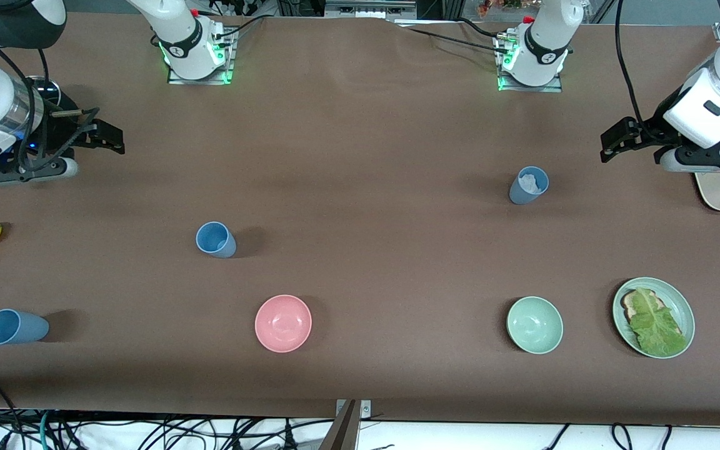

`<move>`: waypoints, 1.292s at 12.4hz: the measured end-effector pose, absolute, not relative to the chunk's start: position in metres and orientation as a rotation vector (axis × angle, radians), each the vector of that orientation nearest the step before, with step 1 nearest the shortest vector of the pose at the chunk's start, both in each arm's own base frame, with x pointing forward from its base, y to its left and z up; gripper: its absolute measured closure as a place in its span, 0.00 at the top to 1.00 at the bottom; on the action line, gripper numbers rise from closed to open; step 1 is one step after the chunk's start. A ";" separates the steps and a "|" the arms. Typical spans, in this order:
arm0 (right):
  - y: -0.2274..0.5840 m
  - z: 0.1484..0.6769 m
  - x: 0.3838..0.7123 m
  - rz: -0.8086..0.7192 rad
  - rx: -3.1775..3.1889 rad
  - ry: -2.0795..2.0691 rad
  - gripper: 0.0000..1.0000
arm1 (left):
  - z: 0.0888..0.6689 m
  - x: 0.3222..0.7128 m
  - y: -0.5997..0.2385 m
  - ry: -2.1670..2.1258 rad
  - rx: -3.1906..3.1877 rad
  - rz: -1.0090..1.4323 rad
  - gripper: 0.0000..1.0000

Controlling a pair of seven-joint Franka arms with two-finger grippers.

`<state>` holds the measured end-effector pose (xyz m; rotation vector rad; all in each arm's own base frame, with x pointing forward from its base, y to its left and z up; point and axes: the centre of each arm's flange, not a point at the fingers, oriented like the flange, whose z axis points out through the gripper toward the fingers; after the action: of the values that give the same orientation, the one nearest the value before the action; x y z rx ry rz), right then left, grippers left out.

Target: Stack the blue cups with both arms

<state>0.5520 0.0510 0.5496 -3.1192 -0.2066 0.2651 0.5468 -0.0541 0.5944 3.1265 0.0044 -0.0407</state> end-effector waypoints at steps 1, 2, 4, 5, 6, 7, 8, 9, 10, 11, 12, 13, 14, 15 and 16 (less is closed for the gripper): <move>0.051 0.550 0.552 0.265 -3.119 -0.207 1.00 | 0.594 0.547 -0.054 0.004 3.127 -0.041 1.00; 0.051 0.550 0.552 0.265 -3.119 -0.207 1.00 | 0.594 0.547 -0.054 0.004 3.127 -0.041 1.00; 0.051 0.550 0.552 0.265 -3.119 -0.207 1.00 | 0.594 0.547 -0.054 0.004 3.127 -0.041 1.00; 0.051 0.550 0.552 0.266 -3.119 -0.207 1.00 | 0.594 0.547 -0.054 0.004 3.127 -0.041 1.00; 0.051 0.549 0.552 0.266 -3.119 -0.207 1.00 | 0.594 0.547 -0.054 0.004 3.127 -0.041 1.00; 0.051 0.549 0.552 0.266 -3.119 -0.207 1.00 | 0.594 0.547 -0.054 0.004 3.127 -0.041 1.00; 0.051 0.549 0.552 0.266 -3.119 -0.207 1.00 | 0.594 0.547 -0.054 0.004 3.127 -0.041 1.00; 0.051 0.549 0.552 0.266 -3.119 -0.207 1.00 | 0.594 0.547 -0.054 0.004 3.127 -0.041 1.00; 0.051 0.549 0.552 0.267 -3.119 -0.207 1.00 | 0.594 0.547 -0.054 0.004 3.127 -0.041 1.00; 0.051 0.549 0.552 0.268 -3.119 -0.207 1.00 | 0.594 0.547 -0.054 0.004 3.127 -0.041 1.00; 0.051 0.549 0.552 0.269 -3.119 -0.207 1.00 | 0.594 0.547 -0.054 0.004 3.127 -0.041 1.00; 0.051 0.549 0.552 0.269 -3.119 -0.207 1.00 | 0.594 0.547 -0.054 0.004 3.127 -0.041 1.00; 0.051 0.548 0.552 0.274 -3.119 -0.207 1.00 | 0.594 0.547 -0.054 0.004 3.127 -0.041 1.00; 0.051 0.547 0.551 0.288 -3.117 -0.207 1.00 | 0.594 0.547 -0.054 0.004 3.127 -0.041 1.00; 0.051 0.545 0.551 0.300 -3.116 -0.207 1.00 | 0.594 0.547 -0.054 0.004 3.127 -0.041 1.00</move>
<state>0.5514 0.0509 0.5450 -3.1164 -0.2066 0.2999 0.5468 -0.0541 0.5944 3.1265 0.0044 -0.0407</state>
